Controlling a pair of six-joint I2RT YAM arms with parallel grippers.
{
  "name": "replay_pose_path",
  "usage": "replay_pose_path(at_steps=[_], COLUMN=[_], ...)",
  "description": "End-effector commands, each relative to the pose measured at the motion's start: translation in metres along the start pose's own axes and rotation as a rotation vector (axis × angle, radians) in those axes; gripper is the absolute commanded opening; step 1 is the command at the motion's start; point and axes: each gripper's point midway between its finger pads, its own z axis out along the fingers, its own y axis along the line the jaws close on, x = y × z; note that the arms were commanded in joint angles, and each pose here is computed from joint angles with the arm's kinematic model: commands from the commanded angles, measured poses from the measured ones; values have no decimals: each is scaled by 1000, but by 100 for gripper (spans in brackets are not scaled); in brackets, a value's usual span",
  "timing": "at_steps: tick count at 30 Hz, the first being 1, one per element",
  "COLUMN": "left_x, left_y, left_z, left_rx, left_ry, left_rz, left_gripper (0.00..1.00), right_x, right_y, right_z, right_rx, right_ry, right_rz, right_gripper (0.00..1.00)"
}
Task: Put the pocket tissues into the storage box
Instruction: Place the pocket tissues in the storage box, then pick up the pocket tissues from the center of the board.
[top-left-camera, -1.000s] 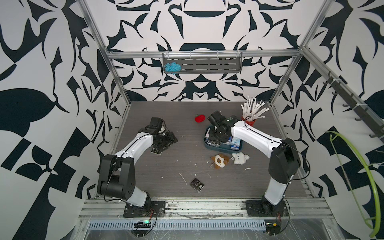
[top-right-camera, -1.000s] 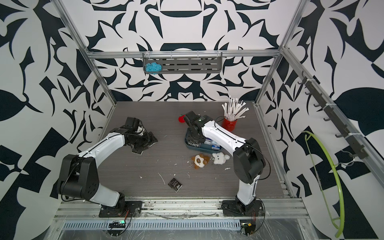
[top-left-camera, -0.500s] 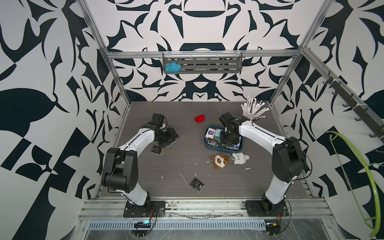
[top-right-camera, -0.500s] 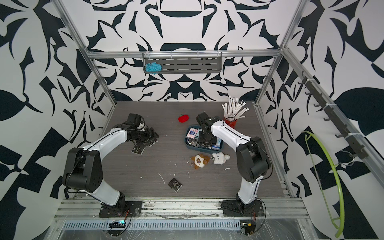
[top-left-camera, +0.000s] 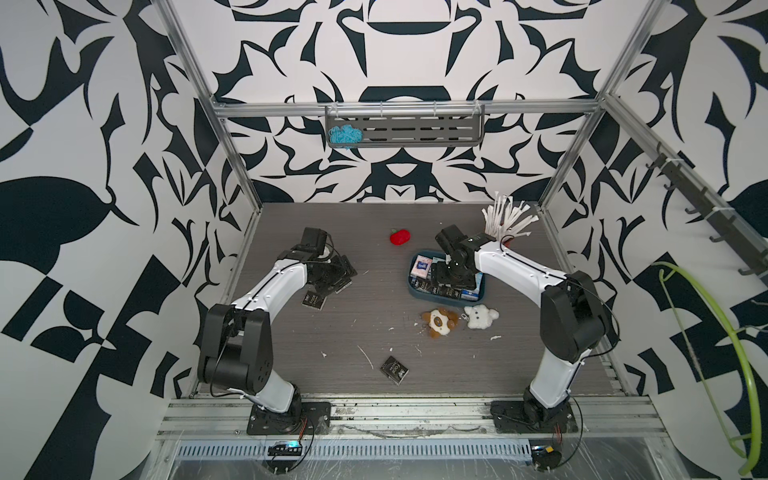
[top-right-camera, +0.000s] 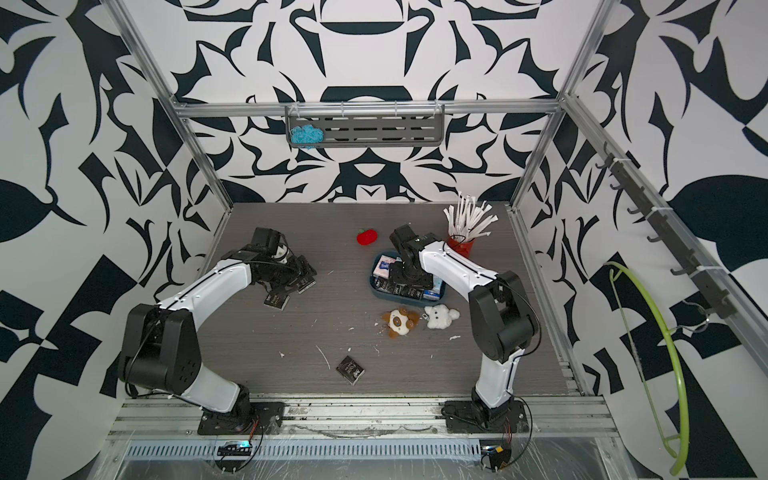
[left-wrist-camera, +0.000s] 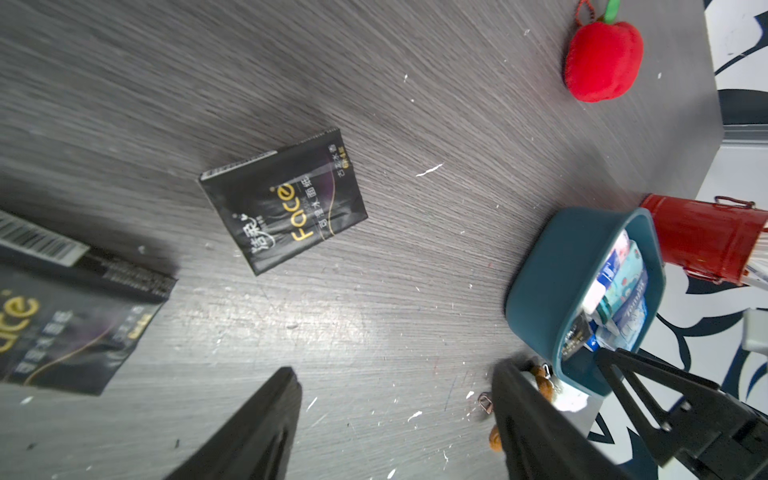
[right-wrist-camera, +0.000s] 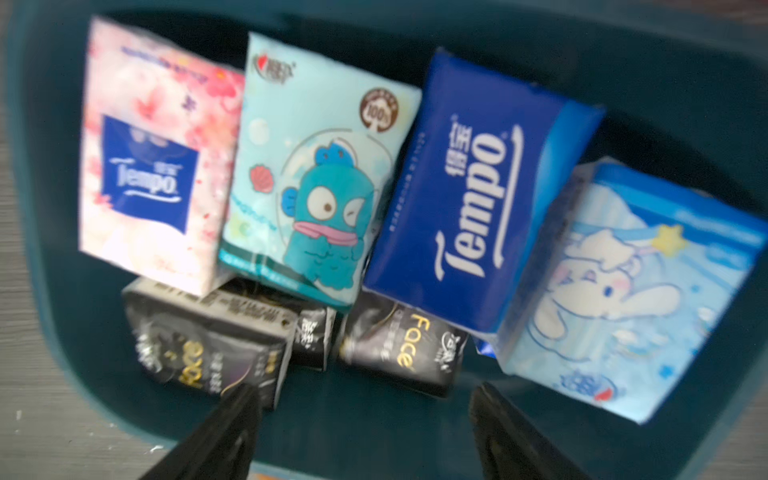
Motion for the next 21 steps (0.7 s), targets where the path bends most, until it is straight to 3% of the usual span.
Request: replay_pose_path(at_steps=[1,9,21], left_x=[11,18,25], left_y=[3,-4,2], left_z=[-4,-5,-9], left_rx=[-9,29,53], left_ry=[28,73,76], left_rz=[25,73,79], left_gripper=[79,79,80], right_x=[5,70,186], right_y=[5,65,152], right_z=[-29,-41,-30], right_rx=[-29,-46,60], right_ry=[-68,-84,11], right_rz=[40,-62,-391], right_gripper=[84,85,89])
